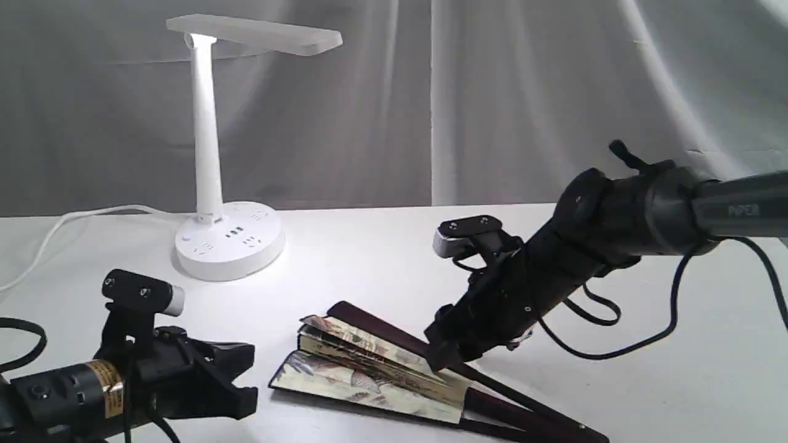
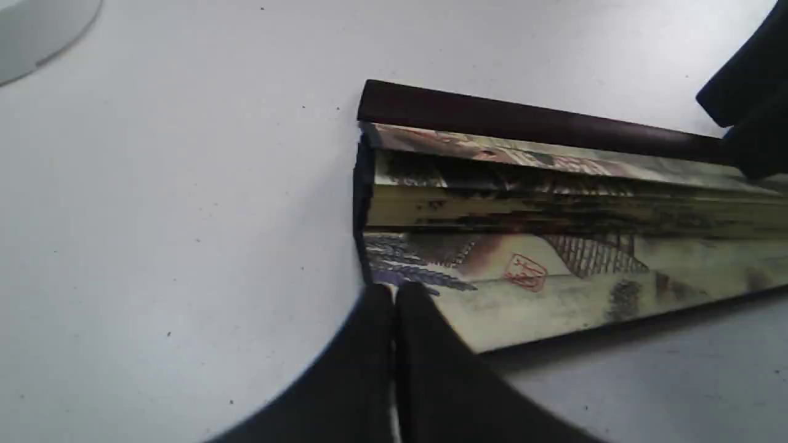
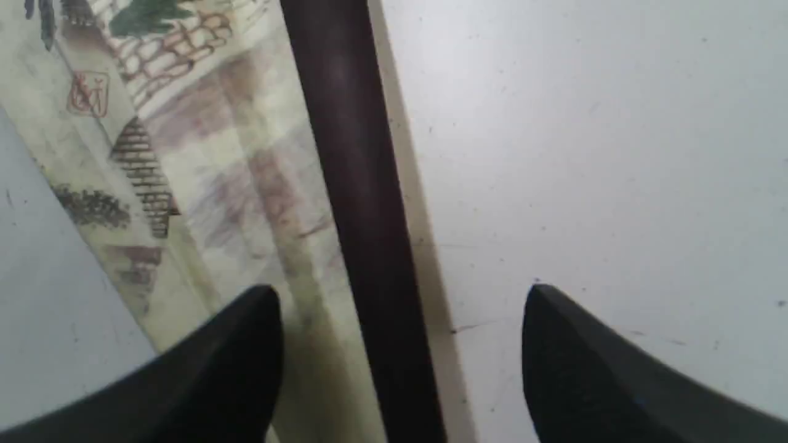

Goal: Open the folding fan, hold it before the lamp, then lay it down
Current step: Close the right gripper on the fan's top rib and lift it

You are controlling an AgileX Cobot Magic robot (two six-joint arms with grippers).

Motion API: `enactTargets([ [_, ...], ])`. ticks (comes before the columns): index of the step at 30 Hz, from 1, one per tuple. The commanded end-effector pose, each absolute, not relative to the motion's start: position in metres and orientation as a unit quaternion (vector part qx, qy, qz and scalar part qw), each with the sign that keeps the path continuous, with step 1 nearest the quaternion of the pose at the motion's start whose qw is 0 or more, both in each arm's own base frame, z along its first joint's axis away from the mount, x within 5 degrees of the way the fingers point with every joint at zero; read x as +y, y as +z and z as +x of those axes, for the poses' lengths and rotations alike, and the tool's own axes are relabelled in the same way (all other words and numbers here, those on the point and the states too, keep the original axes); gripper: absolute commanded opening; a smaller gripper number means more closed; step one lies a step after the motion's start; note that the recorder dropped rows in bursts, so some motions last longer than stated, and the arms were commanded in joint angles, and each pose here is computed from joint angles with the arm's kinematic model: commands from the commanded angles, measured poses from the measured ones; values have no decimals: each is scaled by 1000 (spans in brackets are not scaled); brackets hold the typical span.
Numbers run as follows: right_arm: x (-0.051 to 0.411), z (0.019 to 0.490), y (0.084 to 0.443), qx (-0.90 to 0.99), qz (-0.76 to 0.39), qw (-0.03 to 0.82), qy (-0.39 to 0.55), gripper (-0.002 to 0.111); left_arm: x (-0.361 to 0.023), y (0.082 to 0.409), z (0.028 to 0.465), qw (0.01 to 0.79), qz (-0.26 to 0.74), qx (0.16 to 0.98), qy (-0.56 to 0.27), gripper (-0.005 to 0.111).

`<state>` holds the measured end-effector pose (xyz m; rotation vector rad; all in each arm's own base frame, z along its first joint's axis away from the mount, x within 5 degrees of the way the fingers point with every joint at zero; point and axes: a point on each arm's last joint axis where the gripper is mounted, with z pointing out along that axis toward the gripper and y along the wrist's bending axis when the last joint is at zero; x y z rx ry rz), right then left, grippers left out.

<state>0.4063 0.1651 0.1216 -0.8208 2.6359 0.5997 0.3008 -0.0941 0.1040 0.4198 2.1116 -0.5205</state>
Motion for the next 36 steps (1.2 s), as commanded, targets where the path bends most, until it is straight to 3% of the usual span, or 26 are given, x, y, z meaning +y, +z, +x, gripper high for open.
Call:
enactTargets([
  [1,167,403,120,919,-296,142,217,58,-98,105,301,458,169,842,-227,0],
  [10,169,400,109,921,-293,115,230,57,-98,105,302,460,167,842,-228,0],
  [26,170,402,110,922,-282,122,237,44,-97,105,302,461,159,843,-227,0],
  [32,170,402,110,922,-282,122,237,32,-97,105,302,461,159,843,-227,0],
  [36,170,403,110,922,-279,127,235,17,-97,105,302,461,159,843,-227,0],
])
